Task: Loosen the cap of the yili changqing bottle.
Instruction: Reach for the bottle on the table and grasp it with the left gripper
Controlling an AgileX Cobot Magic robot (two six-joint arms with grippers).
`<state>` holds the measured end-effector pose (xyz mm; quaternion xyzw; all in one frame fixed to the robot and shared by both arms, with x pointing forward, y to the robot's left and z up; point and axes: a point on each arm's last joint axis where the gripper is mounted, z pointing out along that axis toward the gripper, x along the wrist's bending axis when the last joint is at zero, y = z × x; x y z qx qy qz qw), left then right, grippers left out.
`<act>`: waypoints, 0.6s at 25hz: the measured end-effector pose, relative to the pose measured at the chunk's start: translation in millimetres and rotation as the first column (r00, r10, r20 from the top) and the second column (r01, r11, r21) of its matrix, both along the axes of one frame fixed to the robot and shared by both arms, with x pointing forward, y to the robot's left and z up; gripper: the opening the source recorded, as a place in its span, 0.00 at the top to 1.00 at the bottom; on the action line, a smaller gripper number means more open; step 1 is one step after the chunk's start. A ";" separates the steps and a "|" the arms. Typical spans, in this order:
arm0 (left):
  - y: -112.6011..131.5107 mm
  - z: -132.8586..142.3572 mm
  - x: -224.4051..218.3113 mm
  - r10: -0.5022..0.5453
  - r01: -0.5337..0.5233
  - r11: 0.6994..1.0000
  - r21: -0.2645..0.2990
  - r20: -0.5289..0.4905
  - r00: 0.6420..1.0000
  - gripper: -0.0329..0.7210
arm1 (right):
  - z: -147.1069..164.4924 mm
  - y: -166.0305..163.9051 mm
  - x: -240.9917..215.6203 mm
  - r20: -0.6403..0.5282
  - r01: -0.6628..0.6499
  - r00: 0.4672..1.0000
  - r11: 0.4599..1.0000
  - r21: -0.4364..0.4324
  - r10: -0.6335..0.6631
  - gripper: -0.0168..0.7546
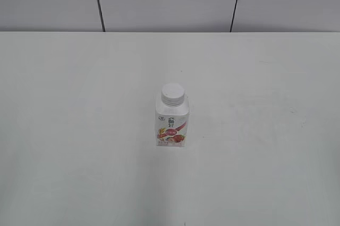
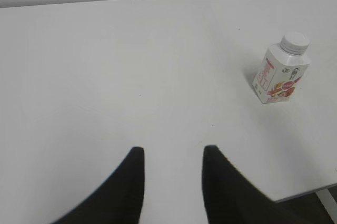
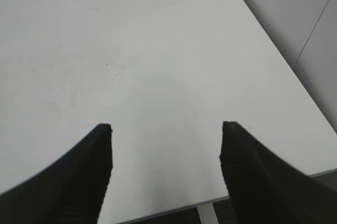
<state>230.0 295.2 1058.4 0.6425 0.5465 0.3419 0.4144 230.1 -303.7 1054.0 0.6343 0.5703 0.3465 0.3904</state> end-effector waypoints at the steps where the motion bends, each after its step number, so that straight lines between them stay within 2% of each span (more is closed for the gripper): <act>1: 0.0 0.0 0.0 0.000 0.000 1.000 0.000 0.000 1.000 0.64 | 0.0 0.0 0.0 0.000 0.000 1.000 1.000 0.000 0.000 0.31; 15: 0.2 0.0 0.0 0.001 -0.001 1.000 0.001 0.000 1.000 0.64 | 0.1 -0.1 3.2 -0.021 0.000 1.000 1.000 0.001 0.000 0.31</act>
